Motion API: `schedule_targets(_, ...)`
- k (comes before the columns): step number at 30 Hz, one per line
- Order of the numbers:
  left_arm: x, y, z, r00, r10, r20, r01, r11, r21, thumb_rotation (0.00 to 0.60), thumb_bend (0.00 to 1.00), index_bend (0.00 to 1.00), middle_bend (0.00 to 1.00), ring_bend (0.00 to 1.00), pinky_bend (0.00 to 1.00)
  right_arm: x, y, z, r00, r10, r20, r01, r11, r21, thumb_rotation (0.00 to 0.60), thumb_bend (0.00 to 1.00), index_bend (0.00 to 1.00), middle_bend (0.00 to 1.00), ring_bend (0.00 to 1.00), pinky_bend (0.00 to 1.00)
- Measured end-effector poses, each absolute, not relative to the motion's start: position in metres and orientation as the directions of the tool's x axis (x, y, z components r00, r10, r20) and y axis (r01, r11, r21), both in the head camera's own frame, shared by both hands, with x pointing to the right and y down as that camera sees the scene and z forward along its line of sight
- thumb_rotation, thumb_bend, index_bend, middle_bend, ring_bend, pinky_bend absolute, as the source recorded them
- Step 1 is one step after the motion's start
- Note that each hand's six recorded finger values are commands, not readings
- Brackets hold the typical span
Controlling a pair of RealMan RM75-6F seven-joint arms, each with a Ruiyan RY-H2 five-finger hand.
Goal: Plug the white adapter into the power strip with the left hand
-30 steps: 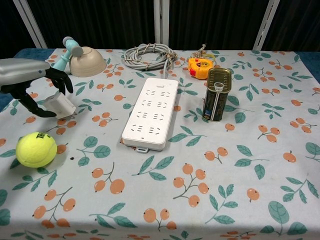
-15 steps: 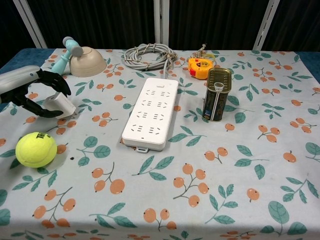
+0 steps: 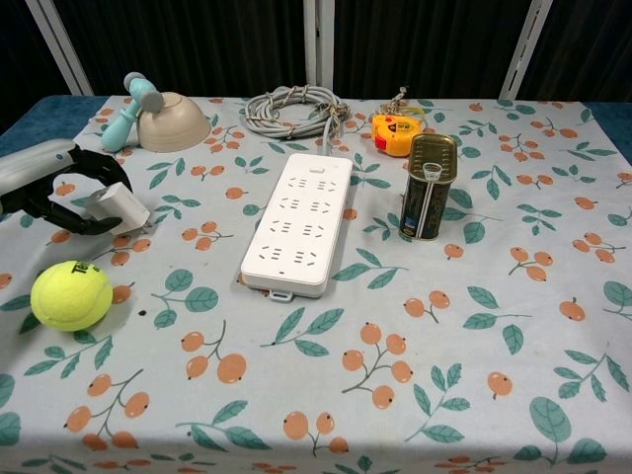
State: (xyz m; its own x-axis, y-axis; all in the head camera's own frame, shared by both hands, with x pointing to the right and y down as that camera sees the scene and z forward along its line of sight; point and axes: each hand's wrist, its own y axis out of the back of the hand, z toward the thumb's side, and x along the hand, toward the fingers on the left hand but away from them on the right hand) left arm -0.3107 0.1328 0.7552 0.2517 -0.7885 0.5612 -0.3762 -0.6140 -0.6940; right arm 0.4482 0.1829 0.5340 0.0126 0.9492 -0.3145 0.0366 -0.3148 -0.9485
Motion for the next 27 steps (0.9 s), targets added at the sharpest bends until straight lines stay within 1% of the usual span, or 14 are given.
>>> schedule_targets(3,-0.312,0.131,0.755,0.249,-0.792,0.558,-0.373,-0.61,-0.699,0.6,0.33,0.52,0.51,0.31,0.21,0.448,0.183,0.534,0.012,0.95,-0.313,0.038,-0.313,-0.949,0.6,0.1,0.0,0.0,0.0,0.0)
schedule_targets(5,-0.313,0.127,0.754,0.249,-0.799,0.547,-0.373,-0.601,-0.707,0.6,0.33,0.6,0.6,0.4,0.32,0.447,0.183,0.533,0.012,0.95,-0.313,0.038,-0.313,-0.949,0.6,0.1,0.0,0.0,0.0,0.0)
schedule_targets(7,-0.312,0.124,0.752,0.258,-0.803,0.537,-0.373,-0.595,-0.712,0.6,0.32,0.63,0.65,0.45,0.42,0.447,0.184,0.533,0.012,0.95,-0.312,0.038,-0.312,-0.949,0.6,0.1,0.0,0.0,0.0,0.0)
schedule_targets(10,-0.31,0.117,0.743,0.282,-0.808,0.517,-0.361,-0.588,-0.724,0.6,0.32,0.65,0.68,0.49,0.51,0.446,0.184,0.533,0.013,0.951,-0.31,0.039,-0.311,-0.95,0.6,0.1,0.0,0.0,0.0,0.0)
schedule_targets(11,-0.308,0.113,0.738,0.295,-0.81,0.506,-0.353,-0.585,-0.73,0.6,0.33,0.66,0.68,0.5,0.52,0.446,0.184,0.533,0.013,0.951,-0.309,0.039,-0.31,-0.95,0.6,0.1,0.0,0.0,0.0,0.0)
schedule_targets(16,-0.292,0.099,0.713,0.362,-0.811,0.46,-0.321,-0.572,-0.755,0.6,0.4,0.69,0.73,0.58,0.63,0.445,0.183,0.533,0.017,0.952,-0.306,0.039,-0.306,-0.951,0.6,0.1,0.0,0.0,0.0,0.0)
schedule_targets(19,-0.273,0.091,0.694,0.416,-0.799,0.433,-0.292,-0.569,-0.769,0.6,0.41,0.69,0.73,0.59,0.66,0.444,0.182,0.532,0.022,0.953,-0.304,0.038,-0.304,-0.952,0.6,0.1,0.0,0.0,0.0,0.0)
schedule_targets(23,-0.237,0.082,0.673,0.5,-0.763,0.41,-0.226,-0.571,-0.789,0.6,0.41,0.69,0.73,0.59,0.67,0.445,0.181,0.531,0.021,0.953,-0.302,0.037,-0.302,-0.953,0.6,0.1,0.0,0.0,0.0,0.0)
schedule_targets(27,-0.207,0.079,0.665,0.559,-0.716,0.417,-0.139,-0.577,-0.805,0.6,0.41,0.69,0.73,0.59,0.67,0.447,0.182,0.531,0.019,0.953,-0.304,0.036,-0.304,-0.952,0.6,0.1,0.0,0.0,0.0,0.0)
